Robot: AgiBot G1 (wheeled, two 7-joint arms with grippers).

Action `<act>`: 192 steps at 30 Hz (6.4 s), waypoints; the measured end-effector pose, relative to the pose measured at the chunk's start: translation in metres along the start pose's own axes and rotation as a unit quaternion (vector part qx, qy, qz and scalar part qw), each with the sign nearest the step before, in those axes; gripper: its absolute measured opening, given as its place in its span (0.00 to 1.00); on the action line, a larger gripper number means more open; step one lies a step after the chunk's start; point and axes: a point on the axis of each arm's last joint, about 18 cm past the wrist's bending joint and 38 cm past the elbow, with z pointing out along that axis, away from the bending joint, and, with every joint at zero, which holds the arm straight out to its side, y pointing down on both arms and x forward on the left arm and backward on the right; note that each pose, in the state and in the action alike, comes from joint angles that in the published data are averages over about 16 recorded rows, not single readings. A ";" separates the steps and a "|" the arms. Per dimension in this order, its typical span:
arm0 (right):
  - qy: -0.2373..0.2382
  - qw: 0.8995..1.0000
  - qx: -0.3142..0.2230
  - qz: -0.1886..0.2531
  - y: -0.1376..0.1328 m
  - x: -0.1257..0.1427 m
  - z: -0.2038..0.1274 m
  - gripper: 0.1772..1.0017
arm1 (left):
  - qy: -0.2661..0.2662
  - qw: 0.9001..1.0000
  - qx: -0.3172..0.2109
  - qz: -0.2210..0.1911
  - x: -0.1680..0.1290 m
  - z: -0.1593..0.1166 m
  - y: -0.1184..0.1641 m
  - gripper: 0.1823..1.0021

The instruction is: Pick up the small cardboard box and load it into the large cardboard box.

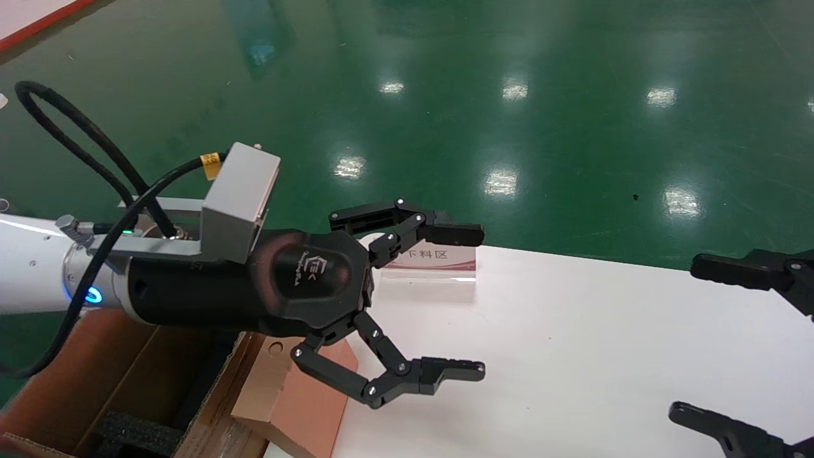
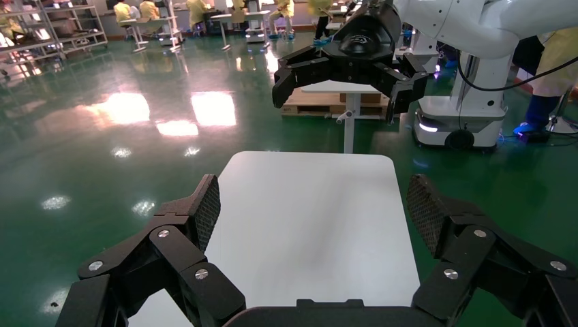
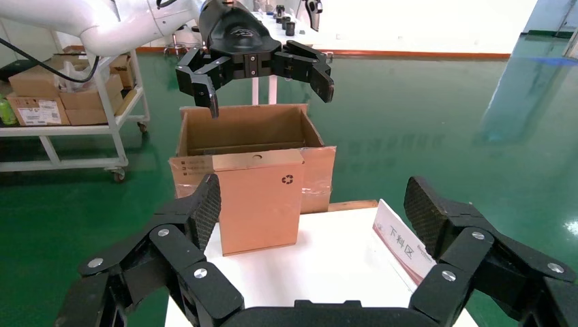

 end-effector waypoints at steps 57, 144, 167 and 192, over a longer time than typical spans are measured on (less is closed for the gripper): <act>0.000 1.000 0.000 0.000 0.000 0.000 0.000 1.00 | -0.206 0.809 -0.511 -0.205 -0.076 -0.012 0.007 1.00; 0.000 1.000 0.000 0.000 0.000 0.000 0.000 0.88 | -0.289 0.657 -0.633 -0.289 -0.068 -0.006 0.055 0.86; 0.000 1.000 0.000 0.000 0.000 0.000 0.000 0.28 | -0.303 0.670 -0.615 -0.286 -0.079 -0.001 0.038 0.35; 0.000 1.000 0.000 0.000 0.000 0.000 0.000 0.02 | -0.432 0.708 -0.546 -0.117 -0.118 -0.053 -0.173 0.30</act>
